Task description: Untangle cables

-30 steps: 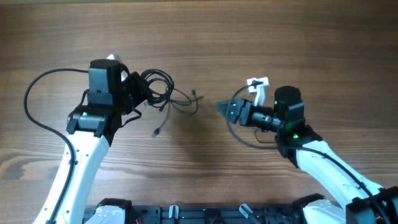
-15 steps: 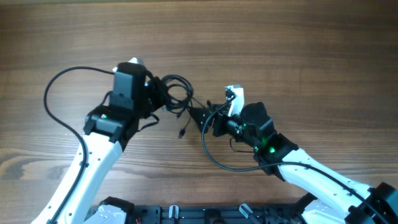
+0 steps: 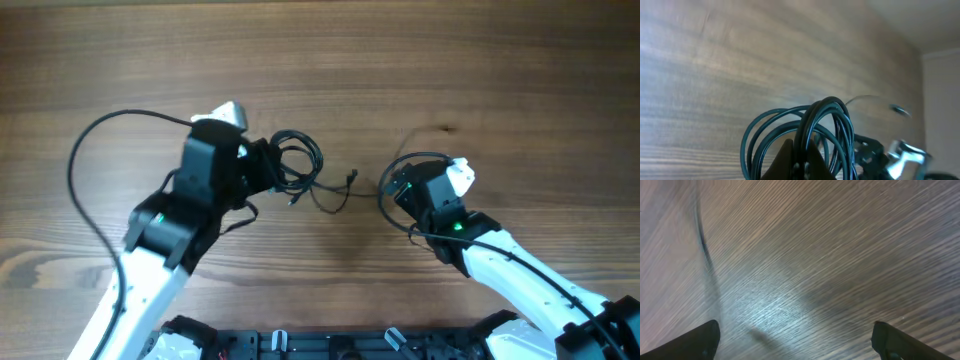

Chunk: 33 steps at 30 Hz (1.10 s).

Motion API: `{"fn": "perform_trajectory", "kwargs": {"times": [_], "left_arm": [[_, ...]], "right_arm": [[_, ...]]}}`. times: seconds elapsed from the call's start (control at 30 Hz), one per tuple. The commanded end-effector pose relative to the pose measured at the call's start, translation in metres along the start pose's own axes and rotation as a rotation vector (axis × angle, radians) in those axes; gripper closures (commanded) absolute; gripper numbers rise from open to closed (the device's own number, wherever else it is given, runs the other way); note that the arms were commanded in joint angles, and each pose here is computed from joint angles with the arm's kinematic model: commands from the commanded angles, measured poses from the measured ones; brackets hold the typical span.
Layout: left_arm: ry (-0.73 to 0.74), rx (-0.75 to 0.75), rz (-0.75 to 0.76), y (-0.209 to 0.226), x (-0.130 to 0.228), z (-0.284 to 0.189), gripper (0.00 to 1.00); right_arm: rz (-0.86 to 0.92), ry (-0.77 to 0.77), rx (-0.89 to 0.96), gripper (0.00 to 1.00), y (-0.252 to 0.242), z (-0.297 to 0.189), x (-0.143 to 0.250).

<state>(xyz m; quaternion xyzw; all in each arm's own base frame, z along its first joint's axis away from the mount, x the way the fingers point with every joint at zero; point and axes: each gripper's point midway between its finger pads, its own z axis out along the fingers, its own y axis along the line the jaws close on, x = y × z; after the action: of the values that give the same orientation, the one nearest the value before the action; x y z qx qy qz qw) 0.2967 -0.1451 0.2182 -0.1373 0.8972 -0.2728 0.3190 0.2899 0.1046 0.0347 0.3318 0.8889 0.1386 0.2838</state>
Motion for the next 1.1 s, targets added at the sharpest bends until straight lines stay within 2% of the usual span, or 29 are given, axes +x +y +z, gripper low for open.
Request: {"fn": "perform_trajectory", "kwargs": {"times": [0.0, 0.1, 0.17, 0.23, 0.3, 0.43, 0.5, 0.57, 0.73, 0.83, 0.9, 0.97, 1.07], "left_arm": [[-0.085, 0.001, 0.087, -0.003, -0.014, -0.017, 0.96], [-0.114, -0.030, 0.085, 0.002, -0.019, -0.018, 0.96], [-0.113, -0.033, 0.085, 0.003, -0.019, -0.017, 0.96], [-0.110, -0.036, 0.088, 0.004, -0.019, -0.015, 0.96], [-0.094, -0.027, 0.165, 0.001, -0.017, -0.013, 0.96], [0.001, 0.076, 0.443, -0.014, 0.003, -0.010, 0.96], [0.023, 0.095, 0.491, -0.016, 0.008, -0.008, 0.96], [0.034, 0.108, 0.504, -0.017, 0.010, -0.006, 0.96], [0.079, 0.278, 0.514, -0.046, 0.020, -0.006, 0.96], [0.090, 0.318, 0.517, -0.052, 0.022, -0.006, 0.96], [0.100, 0.315, 0.513, -0.051, 0.024, -0.005, 0.96], [0.120, 0.312, 0.506, -0.049, 0.028, -0.003, 0.96], [0.151, 0.294, 0.496, -0.044, 0.033, 0.001, 0.94]], "right_arm": [[-0.067, 0.066, -0.049, 0.00, 0.009, -0.001, 0.010], [-0.147, 0.164, -0.138, 0.00, 0.023, -0.006, 0.028], [-0.257, 0.278, -0.300, 0.00, 0.049, -0.020, 0.048], [-0.298, 0.329, -0.417, 0.00, 0.067, -0.035, 0.056], [-0.309, 0.338, -0.516, 0.00, 0.084, -0.050, 0.055], [-0.374, 0.310, -0.800, 0.00, 0.130, -0.094, 0.048], [-0.414, 0.287, -0.965, 0.00, 0.154, -0.121, 0.044], [-0.435, 0.265, -1.050, 0.00, 0.166, -0.135, 0.041], [-0.439, 0.279, -1.067, 0.00, 0.169, -0.131, 0.044], [-0.404, 0.353, -1.065, 0.03, 0.167, -0.127, 0.052], [-0.402, 0.374, -1.087, 0.09, 0.170, -0.130, 0.054], [-0.388, 0.385, -1.109, 0.19, 0.173, -0.133, 0.054], [-0.370, 0.393, -1.128, 0.51, 0.176, -0.137, 0.053]]}}
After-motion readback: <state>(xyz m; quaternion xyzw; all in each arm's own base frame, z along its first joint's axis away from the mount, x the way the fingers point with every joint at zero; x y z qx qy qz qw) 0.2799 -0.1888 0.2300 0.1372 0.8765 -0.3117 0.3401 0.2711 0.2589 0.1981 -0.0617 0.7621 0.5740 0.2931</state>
